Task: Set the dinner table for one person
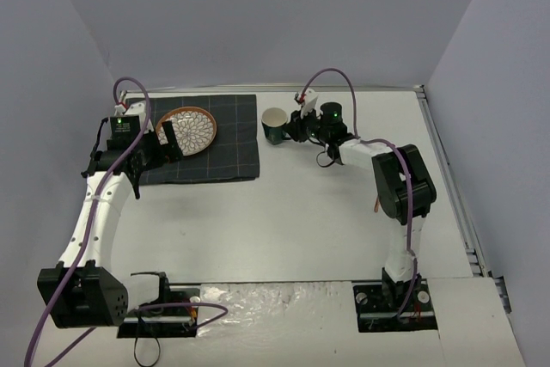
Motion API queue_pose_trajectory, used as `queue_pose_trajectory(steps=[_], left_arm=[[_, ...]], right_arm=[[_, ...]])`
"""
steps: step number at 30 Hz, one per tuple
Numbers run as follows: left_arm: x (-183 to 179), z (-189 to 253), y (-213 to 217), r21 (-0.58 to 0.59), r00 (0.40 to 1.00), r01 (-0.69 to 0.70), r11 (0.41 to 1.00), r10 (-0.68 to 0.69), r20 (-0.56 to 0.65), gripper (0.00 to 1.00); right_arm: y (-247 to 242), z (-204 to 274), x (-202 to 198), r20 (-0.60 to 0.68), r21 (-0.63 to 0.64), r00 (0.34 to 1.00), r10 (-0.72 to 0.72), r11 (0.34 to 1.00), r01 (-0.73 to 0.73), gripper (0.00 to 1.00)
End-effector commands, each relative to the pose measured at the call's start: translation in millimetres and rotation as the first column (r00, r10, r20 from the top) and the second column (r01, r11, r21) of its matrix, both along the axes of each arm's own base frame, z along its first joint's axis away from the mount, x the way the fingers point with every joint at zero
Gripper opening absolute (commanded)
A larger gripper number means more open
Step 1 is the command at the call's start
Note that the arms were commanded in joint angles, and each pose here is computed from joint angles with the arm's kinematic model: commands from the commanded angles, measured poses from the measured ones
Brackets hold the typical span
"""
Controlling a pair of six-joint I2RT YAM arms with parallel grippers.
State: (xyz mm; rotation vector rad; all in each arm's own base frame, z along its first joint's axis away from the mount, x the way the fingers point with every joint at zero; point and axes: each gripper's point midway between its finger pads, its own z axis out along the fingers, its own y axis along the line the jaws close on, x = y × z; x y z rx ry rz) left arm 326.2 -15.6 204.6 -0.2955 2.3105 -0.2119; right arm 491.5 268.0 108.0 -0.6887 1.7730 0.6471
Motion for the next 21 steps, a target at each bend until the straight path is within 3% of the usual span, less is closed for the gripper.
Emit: queue_pose_trajectory(steps=[1,8,21], left_arm=[[9,19,3,-0.005,0.997,-0.017,1.0,0.017,0.079,0.97],[9,19,2,-0.006,0.997,-0.015,1.0,0.015,0.079,0.97],[9,18,2,-0.007,0.997,-0.013,1.0,0.014,0.079,0.97]], right_arm=[[0,54,4,0.119,-0.012,0.993,0.009,1.0,-0.007,0.22],[-4,42,5,0.076,-0.069,0.997,0.009,0.998,-0.004,0.33],[-1,37,20,0.062,-0.102,0.998,-0.001,0.995,0.008,0.35]])
